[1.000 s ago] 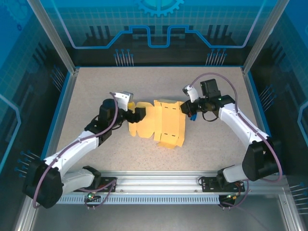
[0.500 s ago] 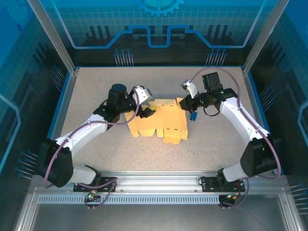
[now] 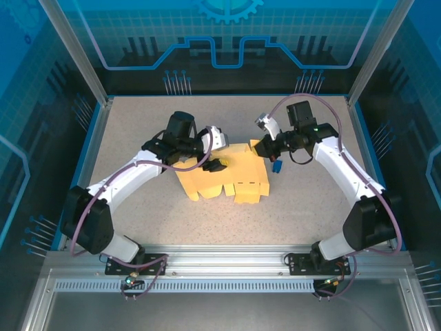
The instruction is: Fold the paper box
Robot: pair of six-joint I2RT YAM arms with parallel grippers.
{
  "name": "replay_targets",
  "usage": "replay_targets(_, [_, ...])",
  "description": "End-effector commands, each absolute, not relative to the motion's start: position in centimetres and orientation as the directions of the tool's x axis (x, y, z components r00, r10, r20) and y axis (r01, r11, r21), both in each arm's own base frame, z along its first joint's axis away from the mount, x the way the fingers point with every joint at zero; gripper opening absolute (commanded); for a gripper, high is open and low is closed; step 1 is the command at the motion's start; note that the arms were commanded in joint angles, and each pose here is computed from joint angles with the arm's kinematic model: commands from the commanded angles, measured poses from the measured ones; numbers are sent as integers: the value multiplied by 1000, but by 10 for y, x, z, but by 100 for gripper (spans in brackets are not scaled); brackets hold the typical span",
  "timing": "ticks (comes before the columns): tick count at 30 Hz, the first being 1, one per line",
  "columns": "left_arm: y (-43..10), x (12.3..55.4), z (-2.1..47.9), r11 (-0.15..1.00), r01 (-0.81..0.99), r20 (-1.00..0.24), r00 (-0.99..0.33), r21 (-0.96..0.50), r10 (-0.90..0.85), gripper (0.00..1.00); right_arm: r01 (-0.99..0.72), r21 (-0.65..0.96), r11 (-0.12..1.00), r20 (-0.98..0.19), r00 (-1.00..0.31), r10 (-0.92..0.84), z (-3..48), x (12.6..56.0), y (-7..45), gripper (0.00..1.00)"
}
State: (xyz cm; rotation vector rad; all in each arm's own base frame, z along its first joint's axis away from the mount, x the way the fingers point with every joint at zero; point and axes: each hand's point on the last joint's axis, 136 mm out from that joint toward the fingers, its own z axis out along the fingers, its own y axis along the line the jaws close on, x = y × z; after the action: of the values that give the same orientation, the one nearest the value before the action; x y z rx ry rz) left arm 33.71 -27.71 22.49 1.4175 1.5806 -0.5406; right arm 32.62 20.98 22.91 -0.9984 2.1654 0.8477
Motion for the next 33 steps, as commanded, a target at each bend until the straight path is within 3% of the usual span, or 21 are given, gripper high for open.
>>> replay_targets(1, [-286,330,229,174,954,-838,116,243,533,78,-829,296,474,-732,-516,-444,234,322,219,5])
replay_targets(9, [-286,332,231,197,959,-838,66,203,541,52,-837,272,476,-725,-503,-470,233,325,220,5])
replay_targets(26, [-280,337,235,246,962,-846,-34,116,531,28,-856,205,475,-700,-467,-540,223,325,219,5])
replay_targets(33, [-278,339,237,269,961,-851,-88,65,518,6,-870,185,457,-742,-428,-515,236,326,224,11])
